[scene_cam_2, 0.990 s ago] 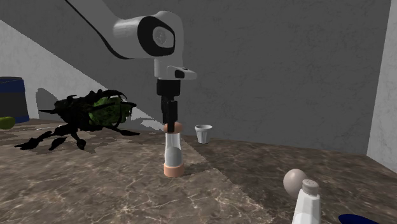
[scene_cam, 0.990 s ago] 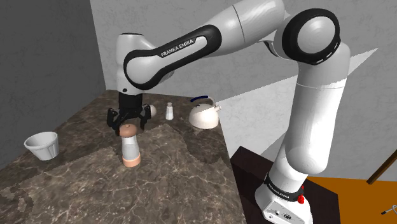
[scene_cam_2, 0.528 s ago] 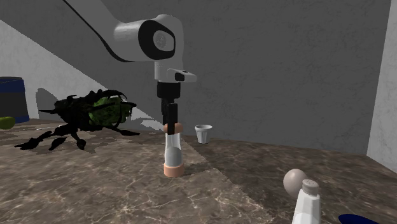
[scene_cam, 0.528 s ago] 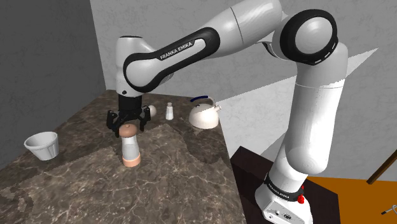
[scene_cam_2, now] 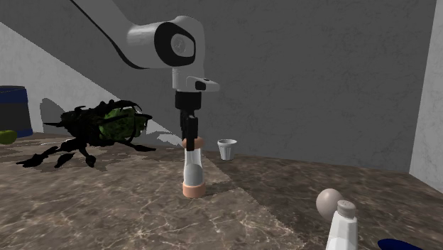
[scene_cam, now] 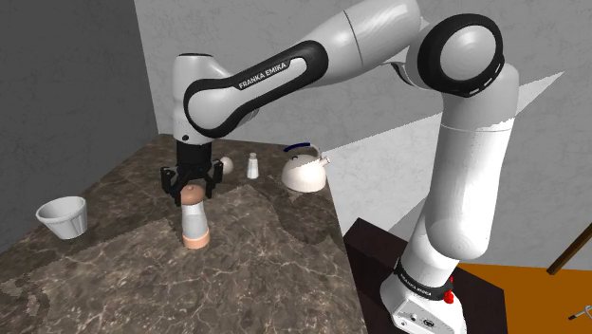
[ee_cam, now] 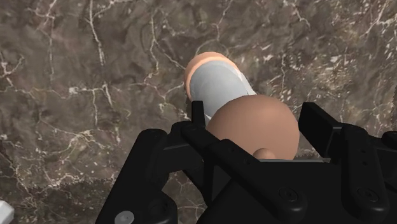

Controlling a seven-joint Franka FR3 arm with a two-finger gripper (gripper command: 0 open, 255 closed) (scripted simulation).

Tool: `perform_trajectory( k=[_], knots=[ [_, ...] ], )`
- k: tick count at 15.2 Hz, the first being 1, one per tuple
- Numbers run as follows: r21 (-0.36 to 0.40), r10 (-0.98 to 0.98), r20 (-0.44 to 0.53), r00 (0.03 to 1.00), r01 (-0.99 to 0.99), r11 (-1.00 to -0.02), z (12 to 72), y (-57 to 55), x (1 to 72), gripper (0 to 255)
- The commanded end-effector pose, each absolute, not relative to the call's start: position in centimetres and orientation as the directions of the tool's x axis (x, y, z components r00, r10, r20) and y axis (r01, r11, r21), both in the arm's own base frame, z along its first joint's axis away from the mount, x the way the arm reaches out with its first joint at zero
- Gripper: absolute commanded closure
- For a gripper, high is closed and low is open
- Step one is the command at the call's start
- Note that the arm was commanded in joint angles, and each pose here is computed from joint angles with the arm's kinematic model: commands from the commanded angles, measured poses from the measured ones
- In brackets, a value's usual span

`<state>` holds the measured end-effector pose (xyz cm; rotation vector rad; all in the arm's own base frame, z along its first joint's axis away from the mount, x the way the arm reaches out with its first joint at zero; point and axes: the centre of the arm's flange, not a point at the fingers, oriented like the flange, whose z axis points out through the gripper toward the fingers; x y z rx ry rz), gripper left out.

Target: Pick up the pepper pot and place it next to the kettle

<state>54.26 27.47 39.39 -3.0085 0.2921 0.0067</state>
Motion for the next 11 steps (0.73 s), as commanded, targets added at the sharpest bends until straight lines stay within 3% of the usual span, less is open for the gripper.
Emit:
perform_trajectory(
  k=[1,11],
  knots=[
    [-0.117,-0.191,-0.017,0.981,-0.192,-0.974,39.3,27.5,54.3,255],
    [-0.117,-0.192,-0.017,0.981,-0.192,-0.974,43.6,27.5,54.3,255]
  ],
)
